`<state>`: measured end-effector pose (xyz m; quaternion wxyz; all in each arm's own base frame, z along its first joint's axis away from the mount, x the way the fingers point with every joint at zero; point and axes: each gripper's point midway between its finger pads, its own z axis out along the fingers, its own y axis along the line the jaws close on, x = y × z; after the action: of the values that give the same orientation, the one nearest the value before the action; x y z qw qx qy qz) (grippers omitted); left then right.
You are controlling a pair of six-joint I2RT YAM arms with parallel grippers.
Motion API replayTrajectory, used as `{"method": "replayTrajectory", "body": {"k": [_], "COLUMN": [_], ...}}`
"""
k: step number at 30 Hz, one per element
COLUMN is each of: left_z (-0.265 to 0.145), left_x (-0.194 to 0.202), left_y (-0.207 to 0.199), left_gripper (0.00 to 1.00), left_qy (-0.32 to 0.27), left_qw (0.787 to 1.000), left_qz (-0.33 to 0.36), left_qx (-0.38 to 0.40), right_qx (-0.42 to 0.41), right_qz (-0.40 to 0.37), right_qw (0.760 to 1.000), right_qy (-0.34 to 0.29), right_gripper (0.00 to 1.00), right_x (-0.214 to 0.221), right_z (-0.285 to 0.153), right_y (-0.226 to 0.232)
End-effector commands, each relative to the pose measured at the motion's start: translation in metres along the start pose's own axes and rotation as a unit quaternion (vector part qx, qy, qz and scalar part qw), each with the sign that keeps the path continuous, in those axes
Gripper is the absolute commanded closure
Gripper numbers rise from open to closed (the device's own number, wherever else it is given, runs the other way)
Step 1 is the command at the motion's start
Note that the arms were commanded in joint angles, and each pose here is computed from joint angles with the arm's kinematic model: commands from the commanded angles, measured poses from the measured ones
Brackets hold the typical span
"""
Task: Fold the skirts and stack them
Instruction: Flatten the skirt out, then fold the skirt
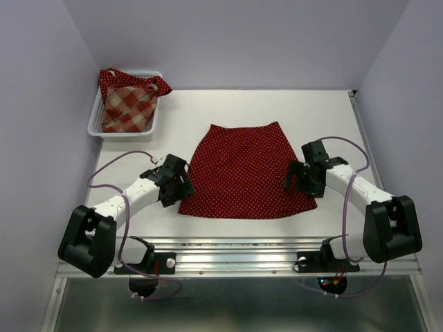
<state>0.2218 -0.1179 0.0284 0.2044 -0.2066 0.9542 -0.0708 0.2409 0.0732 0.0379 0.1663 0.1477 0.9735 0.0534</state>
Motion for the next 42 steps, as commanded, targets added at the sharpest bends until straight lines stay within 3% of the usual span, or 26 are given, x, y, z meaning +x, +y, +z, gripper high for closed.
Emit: {"method": "replayTrajectory", "body": {"k": [1, 6, 8, 9, 12, 18, 22, 28, 29, 34, 42], "left_z": [-0.038, -0.072, -0.061, -0.073, -0.057, -0.002, 0.024, 0.068, 0.09, 0.126, 0.141], "left_x": [-0.051, -0.125, -0.132, -0.152, -0.161, -0.17, -0.199, -0.216, -0.218, -0.235, -0.238], "left_y": [-0.023, -0.1, -0.131, -0.159, -0.211, -0.255, -0.27, -0.286, -0.275, -0.237, -0.208], "left_gripper": [0.01, 0.01, 0.01, 0.01, 0.01, 0.01, 0.01, 0.01, 0.01, 0.01, 0.01], "left_qy": [-0.068, -0.144, -0.126, -0.149, -0.111, -0.062, -0.102, -0.099, -0.092, -0.076, -0.064], "left_qw": [0.998, 0.984, 0.98, 0.971, 0.959, 0.954, 0.954, 0.953, 0.96, 0.977, 0.982], "left_qz": [0.017, 0.059, 0.101, 0.107, 0.156, 0.196, 0.204, 0.208, 0.195, 0.151, 0.14], "left_qx": [0.002, 0.085, 0.119, 0.154, 0.208, 0.218, 0.197, 0.198, 0.178, 0.128, 0.106], "right_qx": [-0.057, -0.164, -0.204, -0.223, -0.218, -0.199, -0.204, -0.168, -0.161, -0.134, -0.148], "right_qz": [-0.054, -0.071, -0.078, -0.081, -0.073, -0.08, -0.093, -0.097, -0.098, -0.112, -0.143], "right_qw": [0.99, 0.965, 0.957, 0.95, 0.953, 0.961, 0.964, 0.973, 0.975, 0.979, 0.973], "right_qy": [-0.115, -0.19, -0.192, -0.205, -0.197, -0.173, -0.144, -0.124, -0.12, -0.11, -0.104], "right_gripper": [0.0, 0.0, 0.0, 0.0, 0.0, 0.0, 0.0, 0.0, 0.0, 0.0, 0.0], "right_x": [-0.078, -0.128, -0.139, -0.151, -0.178, -0.217, -0.222, -0.227, -0.226, -0.223, -0.227], "right_z": [-0.055, -0.091, -0.09, -0.092, -0.069, -0.014, 0.024, 0.069, 0.078, 0.097, 0.088], "right_y": [0.037, 0.091, 0.112, 0.123, 0.139, 0.159, 0.17, 0.164, 0.162, 0.152, 0.154]}}
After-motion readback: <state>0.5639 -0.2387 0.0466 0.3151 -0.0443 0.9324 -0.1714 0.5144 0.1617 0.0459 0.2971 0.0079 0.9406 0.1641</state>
